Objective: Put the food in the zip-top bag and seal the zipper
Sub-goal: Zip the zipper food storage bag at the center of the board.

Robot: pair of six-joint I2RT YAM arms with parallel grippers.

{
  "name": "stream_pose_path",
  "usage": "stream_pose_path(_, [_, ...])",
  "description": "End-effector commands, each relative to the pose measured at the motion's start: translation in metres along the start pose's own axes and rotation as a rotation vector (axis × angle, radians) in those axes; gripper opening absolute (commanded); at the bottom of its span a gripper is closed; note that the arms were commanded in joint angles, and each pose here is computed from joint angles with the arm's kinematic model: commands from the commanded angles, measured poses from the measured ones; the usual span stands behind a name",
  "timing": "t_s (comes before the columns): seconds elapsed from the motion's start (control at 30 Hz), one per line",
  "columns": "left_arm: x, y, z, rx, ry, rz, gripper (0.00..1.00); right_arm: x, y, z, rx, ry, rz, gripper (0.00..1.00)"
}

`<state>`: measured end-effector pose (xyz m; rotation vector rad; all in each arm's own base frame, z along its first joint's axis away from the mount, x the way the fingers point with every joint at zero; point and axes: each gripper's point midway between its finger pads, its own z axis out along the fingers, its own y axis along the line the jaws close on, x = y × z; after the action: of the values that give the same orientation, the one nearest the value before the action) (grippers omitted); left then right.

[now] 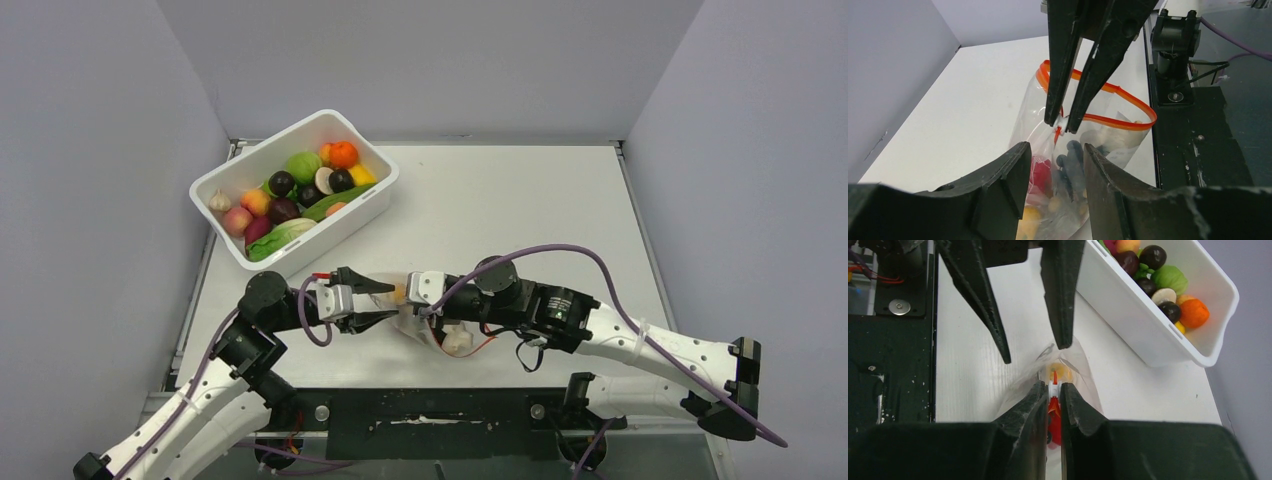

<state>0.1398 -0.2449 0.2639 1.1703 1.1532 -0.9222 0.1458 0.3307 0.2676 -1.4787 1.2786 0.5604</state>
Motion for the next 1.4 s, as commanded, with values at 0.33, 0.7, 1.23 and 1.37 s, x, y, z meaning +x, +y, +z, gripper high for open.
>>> stream_pose_path(0.33, [-0.028,0.005,0.012,0.078,-0.07,0.163,0.24,-0.053,-0.011,-0.001,-0.032,-0.179,-0.084,0.0])
stream_pose_path(0.7, [-0.029,0.003,0.014,0.103,-0.086,0.199,0.0,-0.051,-0.01,0.0,-0.032,-0.177,-0.05,0.0])
stream_pose_path(1.23, [-0.046,0.026,-0.001,-0.054,-0.016,0.211,0.0,-0.004,-0.023,-0.014,0.025,-0.03,0.053,0.0])
stream_pose_path(1.37, [-0.046,0.029,-0.001,-0.064,0.002,0.207,0.0,-0.003,-0.024,-0.018,0.029,-0.023,0.058,0.0])
